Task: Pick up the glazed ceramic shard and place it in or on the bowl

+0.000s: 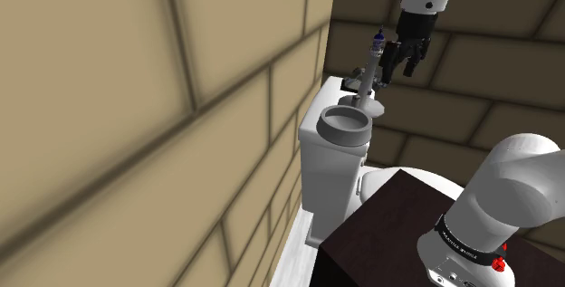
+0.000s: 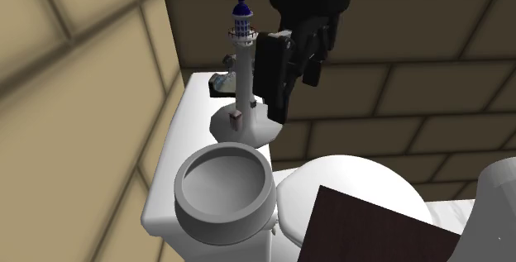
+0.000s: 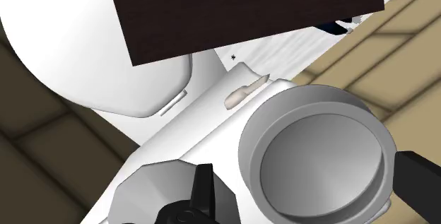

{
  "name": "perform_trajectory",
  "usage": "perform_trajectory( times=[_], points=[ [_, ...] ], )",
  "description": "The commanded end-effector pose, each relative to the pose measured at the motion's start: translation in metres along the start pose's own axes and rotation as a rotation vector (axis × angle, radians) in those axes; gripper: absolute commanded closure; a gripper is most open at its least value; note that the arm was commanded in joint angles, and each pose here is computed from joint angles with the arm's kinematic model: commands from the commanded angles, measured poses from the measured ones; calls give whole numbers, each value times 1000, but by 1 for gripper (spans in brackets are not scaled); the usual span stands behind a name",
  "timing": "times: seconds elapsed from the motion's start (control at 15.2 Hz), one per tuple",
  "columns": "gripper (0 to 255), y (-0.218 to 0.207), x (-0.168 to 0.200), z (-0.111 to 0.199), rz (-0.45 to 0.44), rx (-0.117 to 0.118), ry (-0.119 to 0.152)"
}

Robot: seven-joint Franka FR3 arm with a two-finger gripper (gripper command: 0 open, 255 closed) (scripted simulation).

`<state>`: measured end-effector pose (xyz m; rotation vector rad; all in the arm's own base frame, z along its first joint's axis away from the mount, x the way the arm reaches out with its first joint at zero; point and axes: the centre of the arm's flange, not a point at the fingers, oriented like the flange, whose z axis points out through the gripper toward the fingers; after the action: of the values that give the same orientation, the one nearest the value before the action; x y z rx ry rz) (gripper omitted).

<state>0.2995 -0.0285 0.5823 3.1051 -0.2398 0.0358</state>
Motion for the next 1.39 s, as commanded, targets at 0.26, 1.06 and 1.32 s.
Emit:
perform_trajectory(
  times=[0.26, 1.06, 1.32],
  points=[
    [0, -2, 52, 15, 141, -11, -8],
    [0, 36, 201, 63, 563, -45, -31],
    [0, 63, 245, 79, 704, -57, -38]
  ],
)
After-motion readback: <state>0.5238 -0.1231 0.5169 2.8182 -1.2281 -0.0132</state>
